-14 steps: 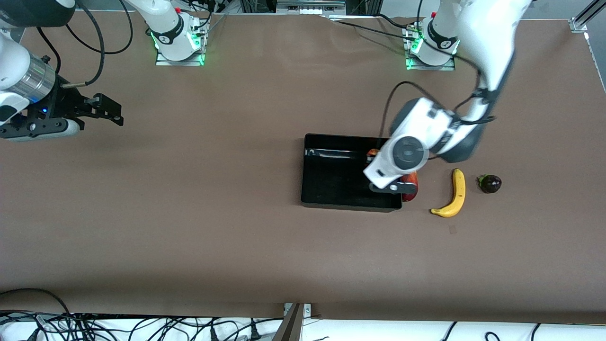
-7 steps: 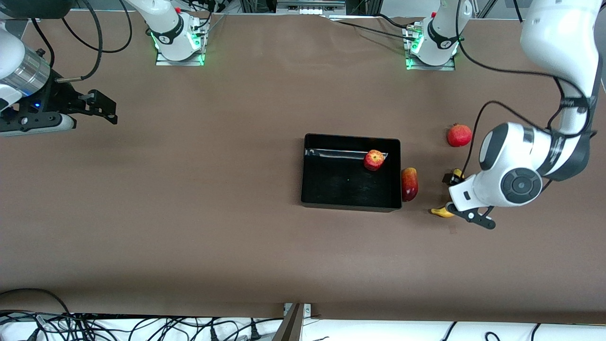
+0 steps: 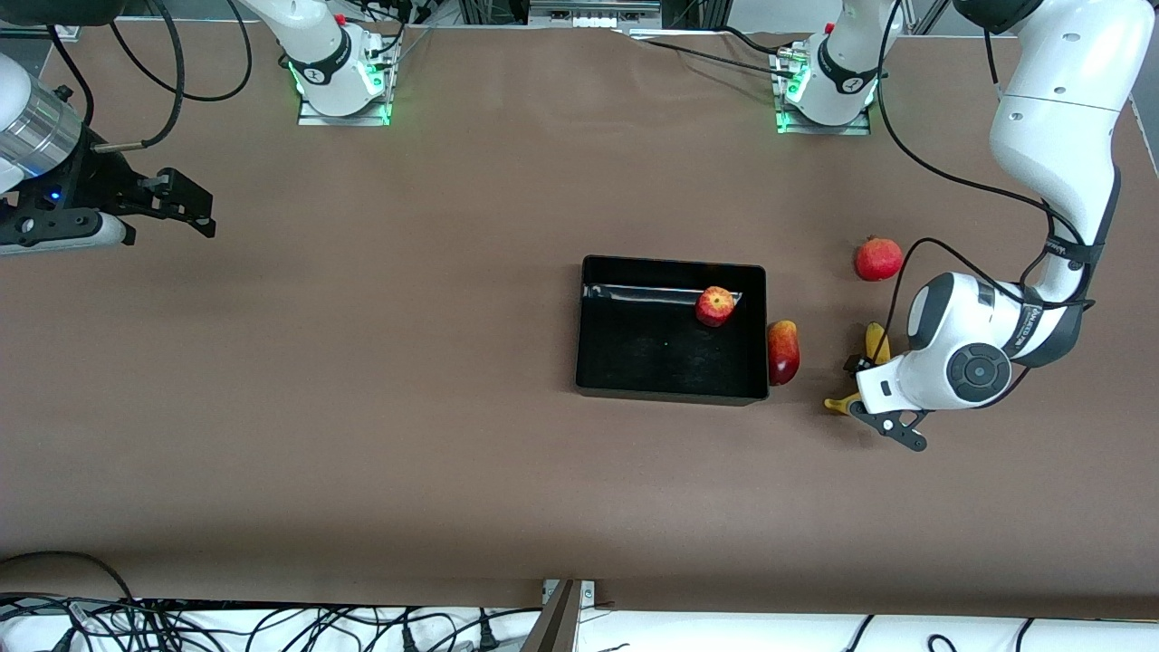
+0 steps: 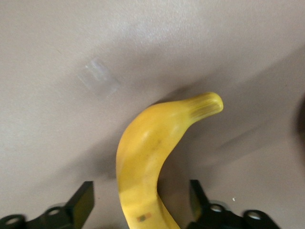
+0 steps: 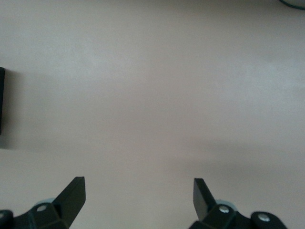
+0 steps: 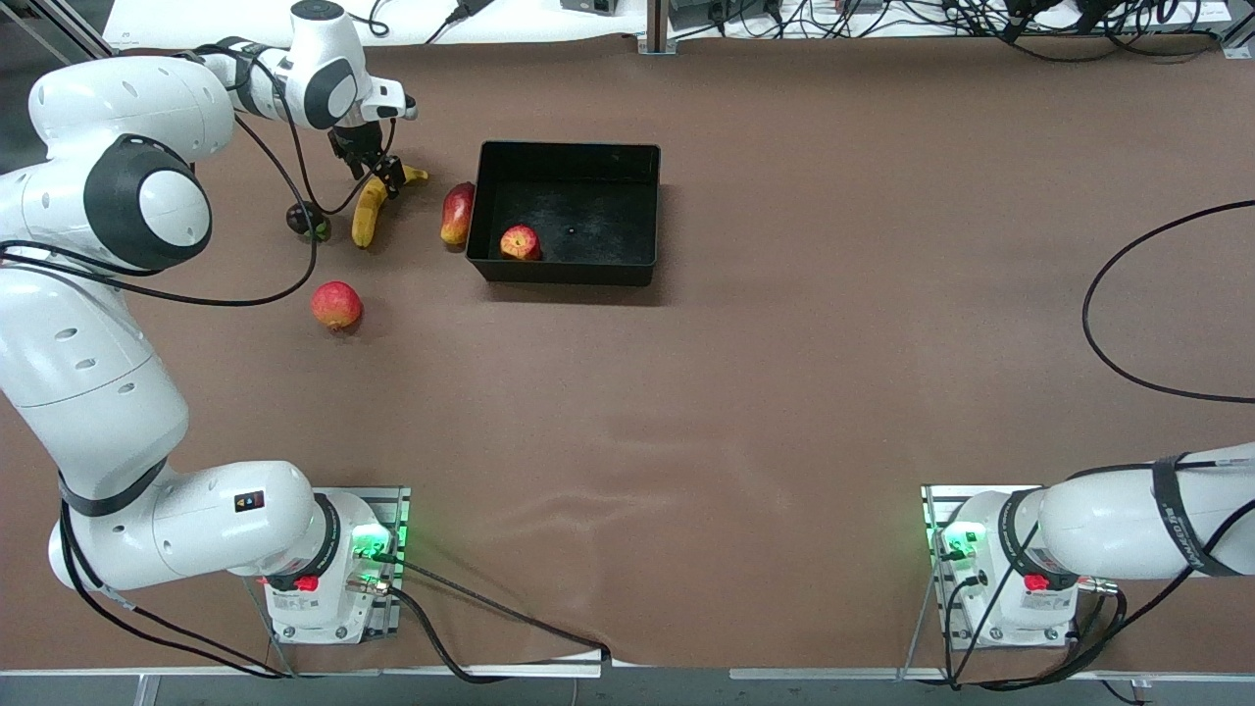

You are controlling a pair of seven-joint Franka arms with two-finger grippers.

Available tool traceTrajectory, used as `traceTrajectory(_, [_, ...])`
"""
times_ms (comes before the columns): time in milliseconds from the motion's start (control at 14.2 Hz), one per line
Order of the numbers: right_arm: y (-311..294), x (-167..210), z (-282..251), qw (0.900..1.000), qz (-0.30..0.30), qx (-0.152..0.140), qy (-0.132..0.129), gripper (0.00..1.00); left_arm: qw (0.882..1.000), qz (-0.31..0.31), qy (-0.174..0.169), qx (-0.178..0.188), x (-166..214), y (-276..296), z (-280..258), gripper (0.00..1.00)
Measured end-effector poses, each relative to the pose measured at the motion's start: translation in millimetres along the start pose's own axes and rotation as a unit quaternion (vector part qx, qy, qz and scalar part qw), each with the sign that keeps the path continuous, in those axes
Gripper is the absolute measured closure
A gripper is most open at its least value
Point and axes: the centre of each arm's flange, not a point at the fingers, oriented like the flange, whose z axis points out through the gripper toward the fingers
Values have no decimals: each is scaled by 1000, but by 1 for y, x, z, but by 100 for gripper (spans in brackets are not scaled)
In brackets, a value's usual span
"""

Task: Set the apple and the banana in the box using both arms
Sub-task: 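Lower the left gripper onto the yellow banana and close it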

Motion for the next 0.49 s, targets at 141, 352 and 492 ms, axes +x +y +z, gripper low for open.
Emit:
traceTrajectory(141, [0,0,-1,1000,1,0,1,0,1000,12,2,0,1,2,-2,41])
traceTrajectory(352, [3,0,0,1000,3,0,0,0,1000,19,3,1,1,1,-4,65])
traceTrajectory(492, [4,0,0,1000,4,0,0,0,1000,19,4,3,1,0,-8,65])
